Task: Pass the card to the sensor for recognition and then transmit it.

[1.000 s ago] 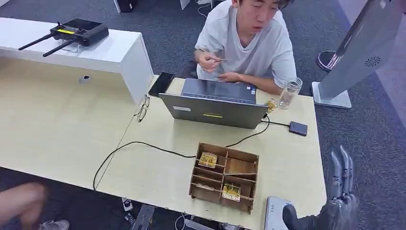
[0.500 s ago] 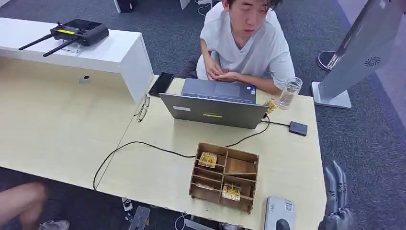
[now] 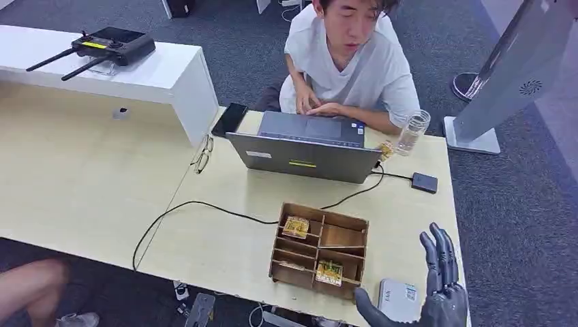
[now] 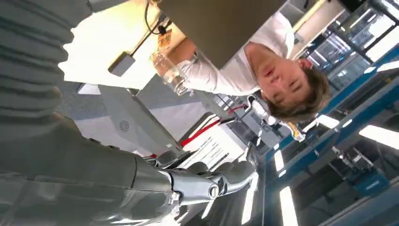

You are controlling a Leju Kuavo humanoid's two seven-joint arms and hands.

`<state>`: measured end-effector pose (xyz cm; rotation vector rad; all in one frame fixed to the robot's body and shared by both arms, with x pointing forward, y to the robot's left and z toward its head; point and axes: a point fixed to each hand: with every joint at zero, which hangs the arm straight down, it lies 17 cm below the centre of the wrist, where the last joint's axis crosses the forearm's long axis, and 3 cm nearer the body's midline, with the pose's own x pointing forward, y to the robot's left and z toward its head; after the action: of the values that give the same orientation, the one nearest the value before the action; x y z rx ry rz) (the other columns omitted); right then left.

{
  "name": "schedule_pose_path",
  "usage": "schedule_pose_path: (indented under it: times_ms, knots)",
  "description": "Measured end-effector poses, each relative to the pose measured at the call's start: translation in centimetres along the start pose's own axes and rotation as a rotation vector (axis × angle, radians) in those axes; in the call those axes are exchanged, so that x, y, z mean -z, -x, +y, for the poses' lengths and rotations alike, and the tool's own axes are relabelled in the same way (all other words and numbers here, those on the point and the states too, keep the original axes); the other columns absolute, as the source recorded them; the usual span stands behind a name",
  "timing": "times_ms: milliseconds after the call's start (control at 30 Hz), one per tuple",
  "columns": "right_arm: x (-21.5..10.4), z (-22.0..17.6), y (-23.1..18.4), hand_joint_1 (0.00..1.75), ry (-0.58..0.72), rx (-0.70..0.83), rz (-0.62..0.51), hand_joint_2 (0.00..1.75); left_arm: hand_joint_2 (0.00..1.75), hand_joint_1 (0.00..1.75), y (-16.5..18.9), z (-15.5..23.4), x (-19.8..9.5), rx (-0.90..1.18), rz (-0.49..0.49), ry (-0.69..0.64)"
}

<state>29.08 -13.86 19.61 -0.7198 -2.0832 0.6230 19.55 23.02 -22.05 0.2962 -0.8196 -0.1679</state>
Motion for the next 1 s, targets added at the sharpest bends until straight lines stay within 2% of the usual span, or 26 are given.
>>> schedule_pose_path:
  times_ms: [333,767,1000]
  knots:
    - [-0.3,2.2,0.3,0.00,-0.063,-0.031,-0.007,1.75,0.00,0.00,-0.1,0.0,0.0,0.010,-0.004,0.003]
    - [-1.1,8.0,2.9,0.00,-0.271,-0.231,0.000,1.75,0.00,0.00,-1.0,-0.8,0.4,0.050,-0.019,0.044]
    - [-1.8,9.9,4.0,0.00,-0.327,-0.262,-0.008,1.75,0.00,0.00,-1.0,-1.1,0.4,0.061,-0.021,0.054]
